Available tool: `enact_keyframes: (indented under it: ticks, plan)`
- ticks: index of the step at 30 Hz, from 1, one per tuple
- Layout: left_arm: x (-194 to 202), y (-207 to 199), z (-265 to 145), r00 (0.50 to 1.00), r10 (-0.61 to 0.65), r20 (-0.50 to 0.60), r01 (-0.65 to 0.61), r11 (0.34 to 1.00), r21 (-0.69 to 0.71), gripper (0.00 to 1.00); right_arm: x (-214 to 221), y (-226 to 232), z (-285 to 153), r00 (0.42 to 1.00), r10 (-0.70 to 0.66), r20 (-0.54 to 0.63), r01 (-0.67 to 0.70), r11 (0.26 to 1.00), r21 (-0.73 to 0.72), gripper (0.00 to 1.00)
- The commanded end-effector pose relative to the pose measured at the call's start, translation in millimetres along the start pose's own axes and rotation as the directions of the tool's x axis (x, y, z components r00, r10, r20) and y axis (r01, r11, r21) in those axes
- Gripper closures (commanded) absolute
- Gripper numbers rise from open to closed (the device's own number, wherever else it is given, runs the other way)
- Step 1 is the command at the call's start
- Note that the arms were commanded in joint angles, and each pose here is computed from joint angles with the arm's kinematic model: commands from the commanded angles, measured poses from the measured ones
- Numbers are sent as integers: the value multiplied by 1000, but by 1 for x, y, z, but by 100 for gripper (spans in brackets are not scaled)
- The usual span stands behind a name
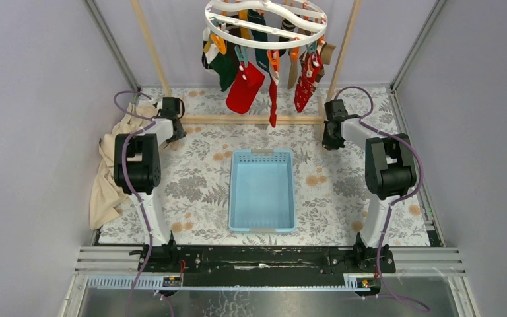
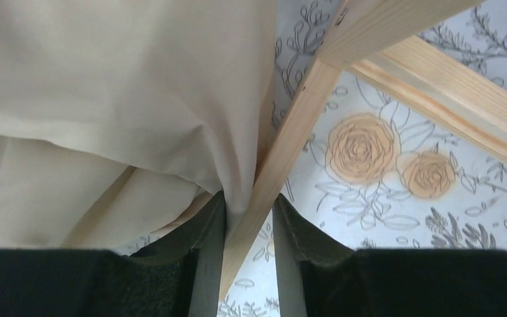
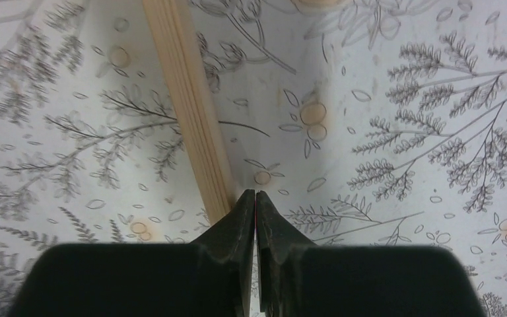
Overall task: Remove the socks clipped to the hanger
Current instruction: Move the clothesline to the center of the board.
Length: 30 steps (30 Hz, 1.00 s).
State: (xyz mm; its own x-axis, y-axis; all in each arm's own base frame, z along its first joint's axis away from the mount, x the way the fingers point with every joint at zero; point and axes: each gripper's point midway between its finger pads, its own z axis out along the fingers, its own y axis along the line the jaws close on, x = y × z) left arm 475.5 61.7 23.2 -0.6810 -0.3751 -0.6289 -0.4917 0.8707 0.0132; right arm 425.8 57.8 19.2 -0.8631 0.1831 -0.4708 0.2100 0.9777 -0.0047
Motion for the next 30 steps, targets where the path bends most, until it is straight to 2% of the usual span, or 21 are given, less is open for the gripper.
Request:
enact_keyframes:
  ticks: [1, 9, 10, 12, 13, 16, 21, 30]
  plan:
    - [18, -13, -24, 996, -70, -47, 72, 996, 52, 67, 2, 1, -14, 999, 25, 20, -25, 999, -21, 90]
    - [42, -11, -39, 996, -72, -51, 76, 995, 69, 67, 13, -6, -30, 998, 44, 34, -43, 999, -27, 89]
    - [44, -9, -40, 996, -75, -51, 79, 995, 69, 66, 13, -7, -33, 998, 44, 41, -43, 999, -28, 79]
    - [45, -8, -41, 996, -74, -50, 77, 995, 68, 66, 7, -9, -42, 996, 49, 75, -47, 999, -28, 48]
    - [44, -9, -41, 996, -73, -48, 76, 995, 69, 66, 4, -10, -45, 995, 47, 91, -45, 999, -26, 39]
    - [41, -9, -41, 996, -72, -44, 74, 995, 66, 66, -8, -12, -51, 991, 42, 123, -40, 999, -14, 30]
    - [42, -10, -39, 996, -72, -49, 75, 995, 68, 66, -25, -18, -45, 987, 40, 154, -42, 999, 9, 27]
    - [39, -11, -36, 997, -65, -48, 68, 996, 61, 64, -50, -18, -10, 985, 36, 171, -30, 999, -32, 32]
